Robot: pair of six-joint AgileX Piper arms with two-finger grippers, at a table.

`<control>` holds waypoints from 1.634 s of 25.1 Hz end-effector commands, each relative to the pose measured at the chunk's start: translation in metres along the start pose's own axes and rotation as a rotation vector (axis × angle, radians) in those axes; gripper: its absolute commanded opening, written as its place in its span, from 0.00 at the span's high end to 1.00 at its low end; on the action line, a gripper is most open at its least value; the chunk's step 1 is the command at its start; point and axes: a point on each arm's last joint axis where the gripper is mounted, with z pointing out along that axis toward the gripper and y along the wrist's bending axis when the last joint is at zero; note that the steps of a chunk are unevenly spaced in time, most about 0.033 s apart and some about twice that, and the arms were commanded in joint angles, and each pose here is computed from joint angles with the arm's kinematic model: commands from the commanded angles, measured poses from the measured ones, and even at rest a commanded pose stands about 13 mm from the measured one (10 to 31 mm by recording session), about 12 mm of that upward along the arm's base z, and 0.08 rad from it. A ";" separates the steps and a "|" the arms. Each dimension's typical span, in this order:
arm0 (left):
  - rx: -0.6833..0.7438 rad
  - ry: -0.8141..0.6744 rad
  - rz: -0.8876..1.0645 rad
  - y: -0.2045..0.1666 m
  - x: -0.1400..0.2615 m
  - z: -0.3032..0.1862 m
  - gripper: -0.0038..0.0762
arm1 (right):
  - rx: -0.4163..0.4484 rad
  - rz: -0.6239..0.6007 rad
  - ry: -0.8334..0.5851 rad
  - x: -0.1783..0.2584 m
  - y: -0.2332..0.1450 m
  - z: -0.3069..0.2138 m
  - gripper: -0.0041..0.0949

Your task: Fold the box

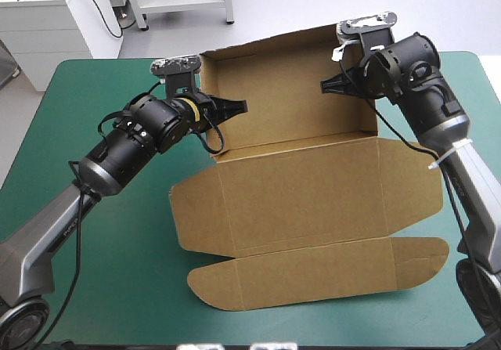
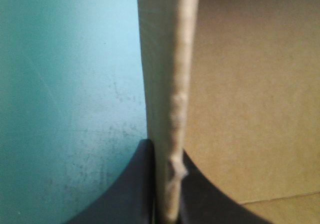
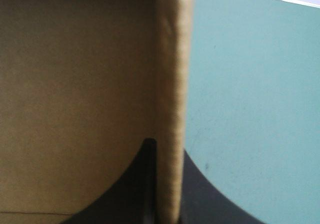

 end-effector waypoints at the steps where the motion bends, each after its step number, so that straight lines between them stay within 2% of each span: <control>1: 0.064 -0.110 0.054 -0.014 -0.029 -0.027 0.96 | -0.014 0.029 0.043 0.000 -0.008 0.002 0.97; 7: -0.095 0.096 0.174 -0.016 -0.027 0.007 0.96 | -0.060 0.030 0.152 0.006 -0.001 0.034 0.97; 11: -0.204 0.282 0.266 -0.015 -0.016 0.051 0.96 | -0.117 0.036 0.265 0.024 0.007 0.060 0.97; 13: -0.176 0.375 0.236 -0.011 -0.010 0.072 0.96 | -0.134 0.041 0.338 0.040 0.006 0.077 0.97; 14: -0.112 0.446 0.199 -0.009 -0.005 0.084 0.96 | -0.147 0.045 0.388 0.053 0.006 0.089 0.97; 17: -0.046 0.520 0.142 -0.003 0.000 0.099 0.96 | -0.174 0.045 0.431 0.070 0.007 0.104 0.97; 21: -0.076 0.519 0.144 0.004 -0.002 0.104 0.96 | -0.179 0.050 0.431 0.083 0.010 0.117 0.97; 24: -0.079 0.518 0.190 0.007 -0.002 0.106 0.96 | -0.218 0.050 0.424 0.081 0.013 0.116 0.97; 41: -0.079 0.560 0.200 0.008 0.007 0.123 0.96 | -0.216 0.034 0.383 0.078 0.009 0.118 0.97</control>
